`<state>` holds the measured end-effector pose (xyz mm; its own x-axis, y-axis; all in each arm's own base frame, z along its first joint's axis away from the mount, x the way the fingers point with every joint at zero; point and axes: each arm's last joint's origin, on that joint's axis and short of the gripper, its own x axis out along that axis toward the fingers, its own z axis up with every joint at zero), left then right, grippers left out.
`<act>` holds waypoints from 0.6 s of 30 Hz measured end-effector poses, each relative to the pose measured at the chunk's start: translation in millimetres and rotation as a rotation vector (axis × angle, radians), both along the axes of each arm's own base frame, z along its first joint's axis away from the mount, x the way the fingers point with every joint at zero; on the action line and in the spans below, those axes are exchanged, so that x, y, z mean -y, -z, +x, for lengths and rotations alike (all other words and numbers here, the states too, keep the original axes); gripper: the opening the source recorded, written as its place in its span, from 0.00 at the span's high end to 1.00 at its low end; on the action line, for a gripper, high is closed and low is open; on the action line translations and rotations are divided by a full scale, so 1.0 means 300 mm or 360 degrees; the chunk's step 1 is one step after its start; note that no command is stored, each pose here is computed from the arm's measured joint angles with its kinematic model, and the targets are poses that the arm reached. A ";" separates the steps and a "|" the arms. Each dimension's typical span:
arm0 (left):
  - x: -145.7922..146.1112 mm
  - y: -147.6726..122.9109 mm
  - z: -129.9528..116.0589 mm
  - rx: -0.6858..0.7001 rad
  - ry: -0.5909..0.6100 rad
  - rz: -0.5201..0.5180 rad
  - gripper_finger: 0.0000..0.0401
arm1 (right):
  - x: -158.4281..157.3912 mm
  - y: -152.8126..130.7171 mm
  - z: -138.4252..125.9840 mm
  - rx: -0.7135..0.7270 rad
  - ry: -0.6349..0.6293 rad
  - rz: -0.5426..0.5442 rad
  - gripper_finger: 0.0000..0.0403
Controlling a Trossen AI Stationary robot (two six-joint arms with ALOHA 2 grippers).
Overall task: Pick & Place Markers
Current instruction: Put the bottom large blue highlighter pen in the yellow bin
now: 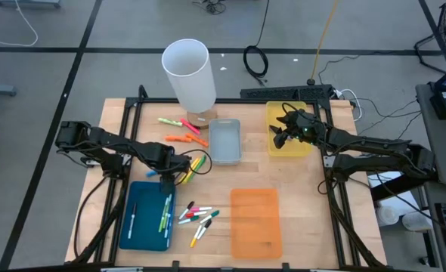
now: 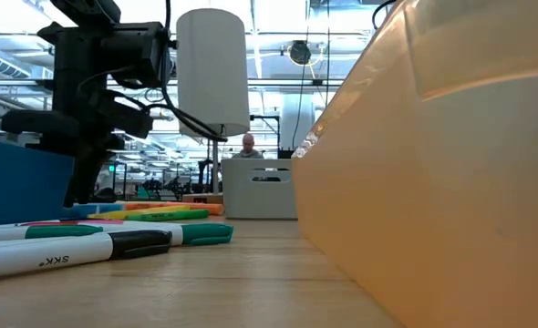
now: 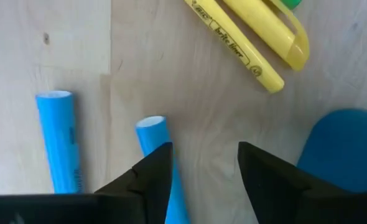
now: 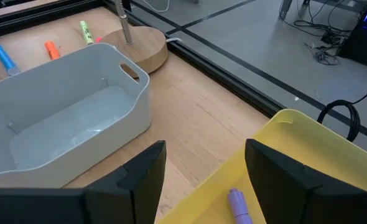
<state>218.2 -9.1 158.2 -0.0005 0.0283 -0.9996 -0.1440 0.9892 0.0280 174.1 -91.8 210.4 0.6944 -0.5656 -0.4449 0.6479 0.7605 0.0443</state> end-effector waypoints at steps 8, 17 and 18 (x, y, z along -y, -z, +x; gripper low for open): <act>-0.002 -0.028 -0.008 0.0073 -0.0013 0.0031 0.55 | 0.000 0.000 0.000 -0.0001 0.0000 0.0000 0.48; -0.006 -0.002 -0.044 0.0025 -0.0167 0.0069 0.56 | 0.000 0.000 0.000 -0.0006 -0.0003 -0.0004 0.48; -0.007 0.011 -0.048 0.0033 -0.0183 0.0068 0.56 | 0.000 0.000 0.000 -0.0009 -0.0005 -0.0007 0.48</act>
